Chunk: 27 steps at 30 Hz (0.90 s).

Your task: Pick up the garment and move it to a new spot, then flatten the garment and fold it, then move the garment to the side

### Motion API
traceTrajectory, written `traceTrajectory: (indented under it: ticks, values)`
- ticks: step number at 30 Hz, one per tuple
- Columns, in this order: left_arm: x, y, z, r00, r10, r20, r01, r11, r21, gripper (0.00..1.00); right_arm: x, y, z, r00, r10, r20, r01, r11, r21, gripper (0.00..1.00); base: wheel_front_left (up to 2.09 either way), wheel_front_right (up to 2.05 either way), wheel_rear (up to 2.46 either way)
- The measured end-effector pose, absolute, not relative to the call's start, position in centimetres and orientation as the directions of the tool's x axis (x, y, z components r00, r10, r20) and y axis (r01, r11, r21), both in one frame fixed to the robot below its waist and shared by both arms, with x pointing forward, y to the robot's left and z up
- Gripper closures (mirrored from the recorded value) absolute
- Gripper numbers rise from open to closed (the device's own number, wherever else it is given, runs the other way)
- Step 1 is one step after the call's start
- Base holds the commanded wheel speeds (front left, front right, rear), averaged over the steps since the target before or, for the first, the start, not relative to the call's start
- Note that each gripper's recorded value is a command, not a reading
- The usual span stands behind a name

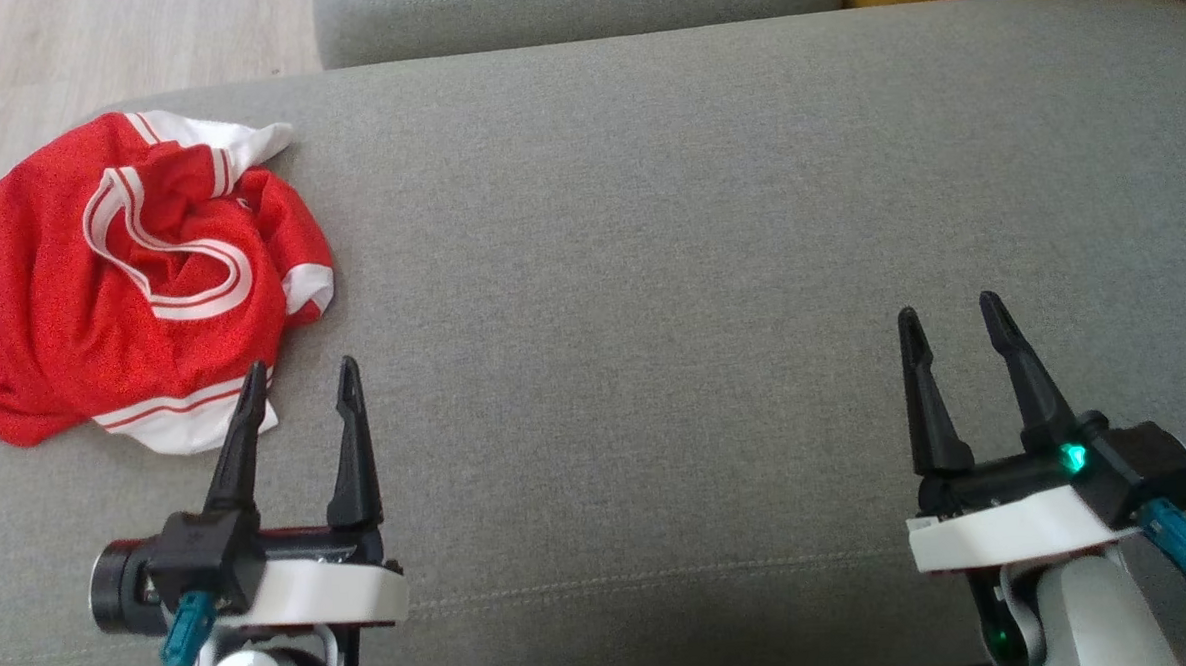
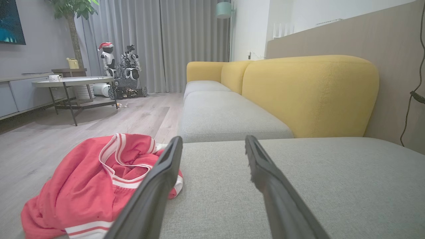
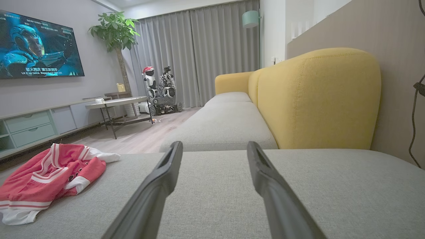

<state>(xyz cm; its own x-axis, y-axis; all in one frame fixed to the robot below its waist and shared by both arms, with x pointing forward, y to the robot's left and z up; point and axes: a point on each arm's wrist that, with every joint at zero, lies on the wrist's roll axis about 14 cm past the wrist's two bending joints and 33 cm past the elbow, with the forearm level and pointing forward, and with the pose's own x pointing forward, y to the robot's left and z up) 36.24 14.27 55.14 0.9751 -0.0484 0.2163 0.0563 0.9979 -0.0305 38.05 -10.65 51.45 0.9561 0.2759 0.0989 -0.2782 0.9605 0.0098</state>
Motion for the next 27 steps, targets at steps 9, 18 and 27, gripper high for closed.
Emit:
traceTrajectory:
  ticks: [9, 18, 27]
  values:
    - [36.46, 14.32, 54.72, 0.978, -0.047, 0.204, 0.055, 0.998, -0.031, 0.0, 38.31, -10.93, 51.05, 0.959, 0.268, 0.088, -0.27, 0.963, 0.013, 0.0, 0.0, 0.0, 0.0]
    - [36.42, 14.4, 54.71, 0.978, -0.045, 0.204, 0.052, 0.998, -0.031, 0.0, 38.36, -10.87, 51.05, 0.959, 0.27, 0.088, -0.272, 0.962, 0.008, 0.0, 0.0, 0.0, 0.0]
    - [36.37, 14.45, 54.55, 0.979, -0.043, 0.199, 0.05, 0.998, -0.03, 0.0, 38.33, -10.58, 51.04, 0.956, 0.28, 0.086, -0.281, 0.96, -0.004, 0.0, 0.0, 0.0, 0.0]
